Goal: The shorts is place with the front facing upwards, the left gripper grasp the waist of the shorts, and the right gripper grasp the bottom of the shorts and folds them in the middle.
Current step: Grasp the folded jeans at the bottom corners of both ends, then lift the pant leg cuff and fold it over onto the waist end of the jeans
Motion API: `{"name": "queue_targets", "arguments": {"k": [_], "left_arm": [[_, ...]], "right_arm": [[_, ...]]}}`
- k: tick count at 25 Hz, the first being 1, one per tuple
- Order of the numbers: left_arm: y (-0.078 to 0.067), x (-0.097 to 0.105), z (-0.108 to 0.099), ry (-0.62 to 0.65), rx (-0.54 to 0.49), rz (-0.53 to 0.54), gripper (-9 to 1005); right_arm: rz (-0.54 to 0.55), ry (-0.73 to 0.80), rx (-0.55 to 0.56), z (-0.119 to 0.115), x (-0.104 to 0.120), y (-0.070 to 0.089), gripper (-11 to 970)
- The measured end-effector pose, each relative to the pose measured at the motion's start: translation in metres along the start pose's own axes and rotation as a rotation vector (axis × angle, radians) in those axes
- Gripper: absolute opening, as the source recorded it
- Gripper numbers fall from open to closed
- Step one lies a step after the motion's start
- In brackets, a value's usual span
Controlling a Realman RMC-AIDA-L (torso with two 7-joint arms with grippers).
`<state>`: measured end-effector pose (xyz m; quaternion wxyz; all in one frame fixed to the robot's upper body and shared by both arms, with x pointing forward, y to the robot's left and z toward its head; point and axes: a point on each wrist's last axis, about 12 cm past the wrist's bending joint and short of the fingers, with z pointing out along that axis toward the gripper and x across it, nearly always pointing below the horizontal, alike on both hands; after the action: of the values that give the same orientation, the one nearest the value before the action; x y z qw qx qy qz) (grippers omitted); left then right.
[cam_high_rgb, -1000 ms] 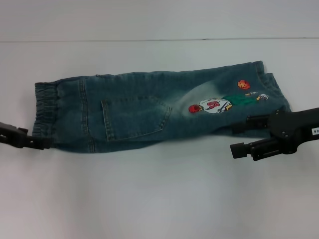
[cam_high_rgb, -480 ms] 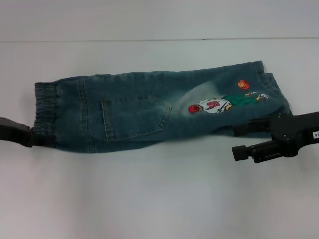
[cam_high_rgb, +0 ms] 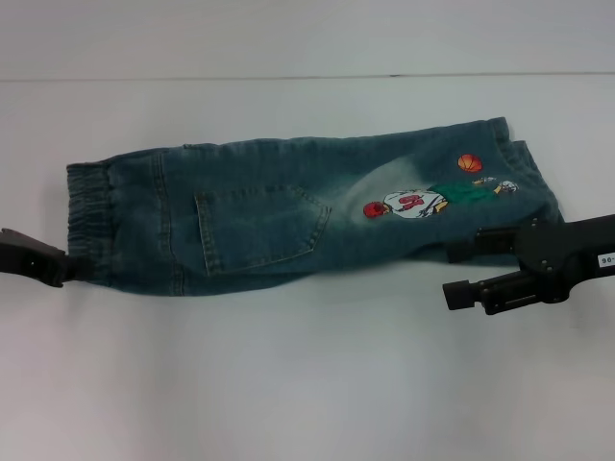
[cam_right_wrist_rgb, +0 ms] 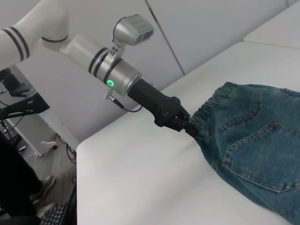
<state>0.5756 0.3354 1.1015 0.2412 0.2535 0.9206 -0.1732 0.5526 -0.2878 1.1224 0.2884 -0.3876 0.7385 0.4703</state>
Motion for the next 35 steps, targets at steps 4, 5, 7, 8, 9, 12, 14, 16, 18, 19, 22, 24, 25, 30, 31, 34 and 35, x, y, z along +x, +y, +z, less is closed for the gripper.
{"name": "queue_targets", "arguments": {"k": [4, 5, 7, 8, 9, 12, 14, 16, 18, 19, 22, 24, 25, 30, 31, 34, 35], "left_arm": [[-0.001, -0.003, -0.005, -0.007, 0.011, 0.011, 82], [-0.002, -0.004, -0.007, -0.008, 0.017, 0.014, 36], [-0.005, -0.007, -0.011, -0.015, 0.036, 0.025, 36], [-0.006, -0.009, -0.013, -0.02, 0.046, 0.029, 36], [-0.008, -0.011, -0.015, -0.027, 0.055, 0.036, 36], [-0.012, -0.017, -0.024, -0.048, 0.085, 0.055, 36], [-0.014, -0.022, -0.03, -0.062, 0.101, 0.071, 36], [-0.016, -0.027, -0.035, -0.07, 0.119, 0.085, 36], [-0.019, -0.031, -0.037, -0.071, 0.135, 0.096, 36], [-0.02, -0.033, -0.038, -0.07, 0.142, 0.102, 36], [-0.024, -0.038, -0.041, -0.068, 0.163, 0.12, 36], [-0.026, -0.042, -0.044, -0.075, 0.172, 0.13, 36], [-0.027, -0.044, -0.045, -0.082, 0.177, 0.135, 36], [-0.031, -0.053, -0.053, -0.136, 0.224, 0.152, 36], [-0.033, -0.058, -0.057, -0.172, 0.249, 0.159, 36], [-0.034, -0.063, -0.063, -0.216, 0.27, 0.164, 36], [-0.034, -0.065, -0.065, -0.236, 0.28, 0.164, 36]], "right_arm": [[-0.005, -0.001, -0.002, 0.002, 0.0, 0.0, 928], [-0.008, 0.001, -0.004, 0.003, 0.0, 0.0, 928], [-0.012, 0.009, -0.005, 0.004, 0.0, 0.0, 912], [-0.014, 0.017, -0.004, 0.005, 0.001, 0.0, 896], [-0.015, 0.025, -0.002, 0.007, 0.001, -0.001, 879], [-0.023, 0.04, 0.008, 0.012, 0.004, -0.002, 808], [-0.033, 0.05, 0.006, 0.017, 0.004, -0.002, 730], [-0.04, 0.053, 0.006, 0.02, 0.004, -0.002, 652], [-0.047, 0.052, 0.007, 0.023, 0.004, -0.002, 562], [-0.05, 0.051, 0.009, 0.024, 0.004, -0.002, 511], [-0.056, 0.034, 0.027, 0.027, 0.003, -0.004, 358], [-0.047, -0.005, 0.065, 0.029, 0.001, -0.008, 291], [-0.034, -0.039, 0.092, 0.031, 0.001, -0.011, 258], [-0.003, -0.212, 0.216, 0.048, 0.001, -0.022, 118], [-0.001, -0.26, 0.258, 0.056, 0.003, -0.026, 98], [0.009, -0.324, 0.296, 0.067, 0.008, -0.029, 38], [0.012, -0.36, 0.317, 0.071, 0.011, -0.03, 18]]}}
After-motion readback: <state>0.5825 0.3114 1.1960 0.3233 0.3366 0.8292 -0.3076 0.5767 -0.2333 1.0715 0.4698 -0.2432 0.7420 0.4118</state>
